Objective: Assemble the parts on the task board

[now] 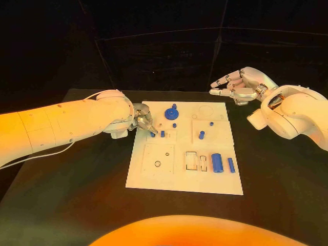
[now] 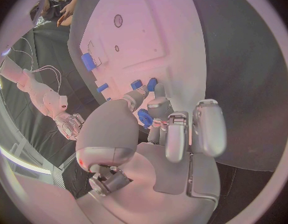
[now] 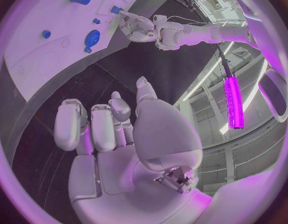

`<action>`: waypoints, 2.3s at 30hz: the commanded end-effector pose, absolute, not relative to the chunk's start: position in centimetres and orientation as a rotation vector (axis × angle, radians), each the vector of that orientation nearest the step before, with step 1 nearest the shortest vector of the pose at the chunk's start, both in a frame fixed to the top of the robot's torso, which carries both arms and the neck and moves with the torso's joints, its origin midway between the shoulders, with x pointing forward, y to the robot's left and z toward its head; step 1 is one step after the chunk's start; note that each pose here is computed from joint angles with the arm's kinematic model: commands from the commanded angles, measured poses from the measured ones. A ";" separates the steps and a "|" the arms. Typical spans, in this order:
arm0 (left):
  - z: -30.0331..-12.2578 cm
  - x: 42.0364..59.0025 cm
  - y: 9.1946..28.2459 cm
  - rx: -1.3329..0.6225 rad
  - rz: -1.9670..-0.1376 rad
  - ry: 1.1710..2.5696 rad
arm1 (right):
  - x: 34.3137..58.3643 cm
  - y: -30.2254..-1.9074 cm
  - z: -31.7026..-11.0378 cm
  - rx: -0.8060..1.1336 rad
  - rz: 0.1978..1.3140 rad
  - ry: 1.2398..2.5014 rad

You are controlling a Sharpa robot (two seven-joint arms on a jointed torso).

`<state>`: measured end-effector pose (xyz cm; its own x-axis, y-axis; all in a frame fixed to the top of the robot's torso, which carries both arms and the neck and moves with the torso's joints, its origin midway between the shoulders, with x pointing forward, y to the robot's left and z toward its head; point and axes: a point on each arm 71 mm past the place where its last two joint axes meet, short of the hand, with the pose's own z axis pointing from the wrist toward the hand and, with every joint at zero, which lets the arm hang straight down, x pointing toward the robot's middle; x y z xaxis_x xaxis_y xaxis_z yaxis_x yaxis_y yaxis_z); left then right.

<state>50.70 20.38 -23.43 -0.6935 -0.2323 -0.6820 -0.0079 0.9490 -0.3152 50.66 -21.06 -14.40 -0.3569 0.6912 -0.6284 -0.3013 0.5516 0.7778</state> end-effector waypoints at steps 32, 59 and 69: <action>-21.8 51.6 21.2 -0.417 -0.642 2.039 | 50.7 -21.1 -14.2 0.333 1.076 1.620; -21.7 52.8 14.0 0.187 -0.829 1.841 | 50.7 -20.7 -14.2 0.333 1.078 1.624; -22.7 53.1 12.9 0.303 -0.717 1.883 | 50.7 -20.4 -14.2 0.330 1.083 1.626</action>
<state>53.10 12.87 -22.53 -0.4268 -0.1908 -0.8840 0.4911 0.7719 -0.4037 50.72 -20.48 -14.42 -0.3626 0.6897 -0.6268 -0.3053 0.5475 0.7791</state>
